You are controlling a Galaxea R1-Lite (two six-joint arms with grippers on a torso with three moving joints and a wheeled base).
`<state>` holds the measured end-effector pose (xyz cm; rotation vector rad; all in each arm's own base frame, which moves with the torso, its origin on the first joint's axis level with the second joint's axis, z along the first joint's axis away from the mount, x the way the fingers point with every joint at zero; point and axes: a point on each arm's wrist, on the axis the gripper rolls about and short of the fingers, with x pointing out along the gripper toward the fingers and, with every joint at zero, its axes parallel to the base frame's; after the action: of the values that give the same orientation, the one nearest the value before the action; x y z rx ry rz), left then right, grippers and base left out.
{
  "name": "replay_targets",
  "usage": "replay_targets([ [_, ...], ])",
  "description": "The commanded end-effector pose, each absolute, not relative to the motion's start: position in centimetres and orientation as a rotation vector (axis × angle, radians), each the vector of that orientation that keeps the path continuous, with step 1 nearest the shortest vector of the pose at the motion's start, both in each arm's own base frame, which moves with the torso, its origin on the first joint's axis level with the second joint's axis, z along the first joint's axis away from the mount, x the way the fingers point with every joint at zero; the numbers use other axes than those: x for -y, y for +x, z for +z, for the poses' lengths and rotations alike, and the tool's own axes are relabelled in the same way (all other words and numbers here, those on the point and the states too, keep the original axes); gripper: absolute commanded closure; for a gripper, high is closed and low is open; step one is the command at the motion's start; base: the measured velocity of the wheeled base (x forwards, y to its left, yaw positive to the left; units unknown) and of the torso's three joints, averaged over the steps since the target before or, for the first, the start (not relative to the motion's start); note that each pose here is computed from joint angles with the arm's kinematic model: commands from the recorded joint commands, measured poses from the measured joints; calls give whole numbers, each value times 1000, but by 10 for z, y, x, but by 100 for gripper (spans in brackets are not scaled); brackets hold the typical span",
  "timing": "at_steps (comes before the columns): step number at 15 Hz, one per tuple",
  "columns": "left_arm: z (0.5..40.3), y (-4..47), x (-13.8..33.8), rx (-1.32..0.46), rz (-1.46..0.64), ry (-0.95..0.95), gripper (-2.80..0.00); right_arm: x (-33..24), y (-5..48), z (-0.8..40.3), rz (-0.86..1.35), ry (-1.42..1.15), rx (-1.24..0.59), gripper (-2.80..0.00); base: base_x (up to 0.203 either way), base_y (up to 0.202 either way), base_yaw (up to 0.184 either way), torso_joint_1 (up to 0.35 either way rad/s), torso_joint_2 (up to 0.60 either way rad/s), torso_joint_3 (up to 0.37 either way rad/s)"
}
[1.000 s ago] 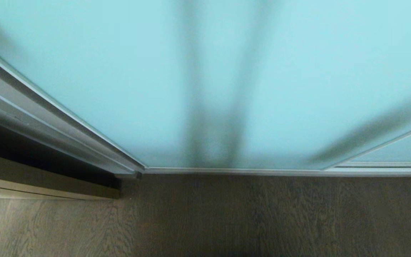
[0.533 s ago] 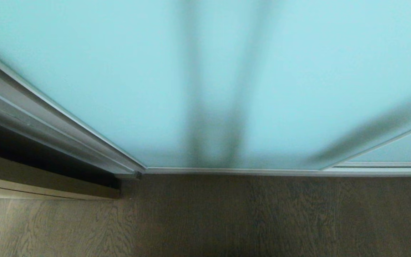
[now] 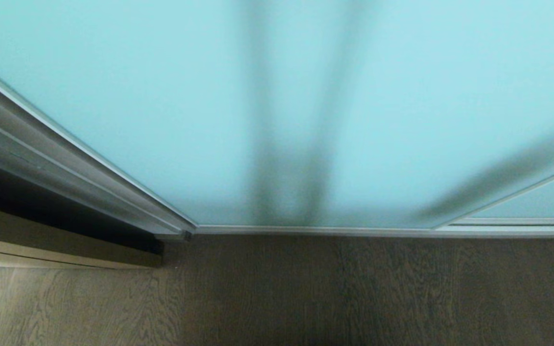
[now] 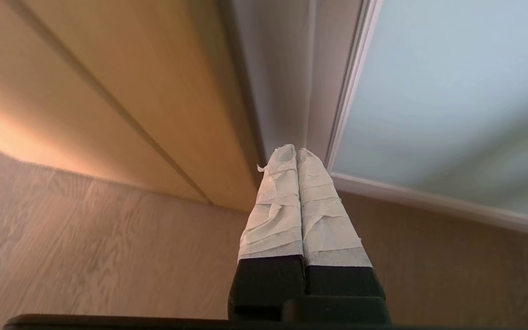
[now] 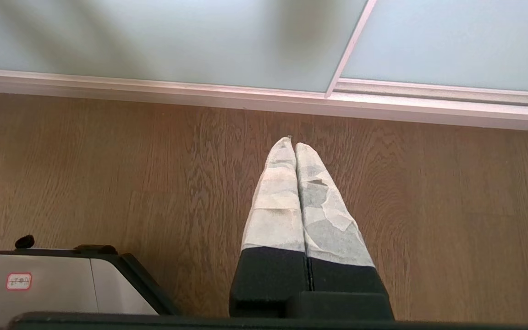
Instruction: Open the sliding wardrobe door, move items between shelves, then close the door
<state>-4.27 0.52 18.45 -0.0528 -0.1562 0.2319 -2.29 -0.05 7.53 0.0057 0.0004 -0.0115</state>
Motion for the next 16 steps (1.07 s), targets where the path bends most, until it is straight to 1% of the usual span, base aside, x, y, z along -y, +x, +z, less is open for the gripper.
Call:
replay_targets([
  [1, 157, -51, -4, 183, 227, -33, 0, 0, -23, 75, -12, 6, 0, 0, 0, 0, 0, 0, 0, 0],
  [3, 149, -50, -4, 175, 203, -6, 0, 1, -23, 75, -11, 6, 2, 0, 0, 0, 0, 0, 0, 0],
  [5, 117, -38, -3, 97, 177, 32, 0, 1, -23, 75, -11, 6, 2, 0, 0, 0, 0, 0, 0, 0],
  [8, 93, -27, -3, 74, 157, 54, 0, 1, -23, 75, -11, 6, 0, 0, 0, 0, 0, 0, 0, 0],
  [9, 91, -26, -3, 86, 143, 52, 0, 1, -23, 75, -11, 6, 0, 0, 0, 0, 0, 0, 0, 0],
  [11, 84, -23, 0, 74, 27, 14, 0, 1, -23, 75, -11, 6, 2, 0, 0, 0, 0, 0, 0, 0],
  [13, 75, -24, 0, -25, 5, 3, 0, 1, -23, 75, -11, 6, 1, 0, 0, 0, 0, 0, 0, 0],
  [16, 75, -24, 0, -20, 2, 4, 0, 1, -23, 75, -11, 6, 0, 0, 0, 0, 0, 0, 0, 0],
])
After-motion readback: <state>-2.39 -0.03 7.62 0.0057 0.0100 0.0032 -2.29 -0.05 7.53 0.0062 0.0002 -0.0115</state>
